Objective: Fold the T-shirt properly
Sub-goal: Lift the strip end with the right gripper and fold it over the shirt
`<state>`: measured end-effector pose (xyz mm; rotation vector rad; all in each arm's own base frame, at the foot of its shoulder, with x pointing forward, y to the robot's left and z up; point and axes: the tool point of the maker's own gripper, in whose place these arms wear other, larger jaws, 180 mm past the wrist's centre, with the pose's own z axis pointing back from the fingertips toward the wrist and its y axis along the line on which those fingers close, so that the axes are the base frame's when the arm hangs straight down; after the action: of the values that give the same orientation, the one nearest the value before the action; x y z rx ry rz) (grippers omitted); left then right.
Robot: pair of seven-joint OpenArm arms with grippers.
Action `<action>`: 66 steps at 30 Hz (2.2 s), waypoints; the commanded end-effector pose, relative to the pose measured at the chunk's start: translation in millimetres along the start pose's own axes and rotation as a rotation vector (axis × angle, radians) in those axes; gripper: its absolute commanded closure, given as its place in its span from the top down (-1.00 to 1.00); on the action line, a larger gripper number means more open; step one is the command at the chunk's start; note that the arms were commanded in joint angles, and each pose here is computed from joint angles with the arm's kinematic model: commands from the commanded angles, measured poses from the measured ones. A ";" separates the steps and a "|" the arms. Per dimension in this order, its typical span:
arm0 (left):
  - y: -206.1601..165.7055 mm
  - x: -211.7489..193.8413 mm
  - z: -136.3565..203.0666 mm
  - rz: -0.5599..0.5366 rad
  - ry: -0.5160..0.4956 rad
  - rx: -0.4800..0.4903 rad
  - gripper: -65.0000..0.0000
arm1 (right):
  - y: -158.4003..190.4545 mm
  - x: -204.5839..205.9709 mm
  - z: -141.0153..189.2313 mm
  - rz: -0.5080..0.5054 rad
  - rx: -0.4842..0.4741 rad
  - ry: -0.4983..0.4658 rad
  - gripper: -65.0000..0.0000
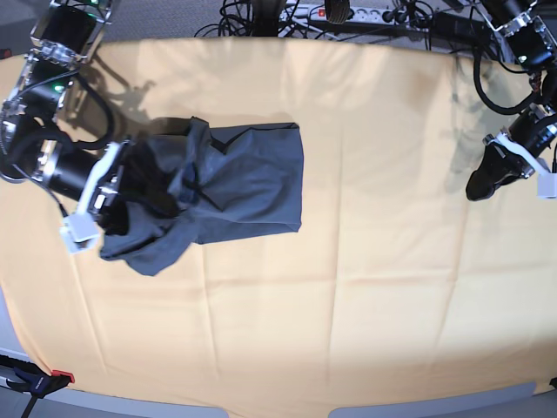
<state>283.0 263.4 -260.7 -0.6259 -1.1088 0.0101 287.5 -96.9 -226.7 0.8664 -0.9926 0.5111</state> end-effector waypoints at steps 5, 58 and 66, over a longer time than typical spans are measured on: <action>-5.6 17.3 1.6 -0.033 -0.047 -0.021 -1.00 | 50.4 5.2 -42.4 0.017 0.201 -0.022 -1.00; -5.4 18.8 2.7 -0.043 -0.050 -0.021 -1.00 | 80.1 -76.2 -92.1 0.389 0.038 0.264 0.60; -5.4 18.9 2.7 -0.043 -0.051 -0.022 -1.00 | 79.1 -93.7 -96.2 0.382 0.049 0.327 -0.88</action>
<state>283.3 263.5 -259.4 -0.6233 -1.1153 0.0009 230.0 23.9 -316.9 0.5912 -0.7954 0.9669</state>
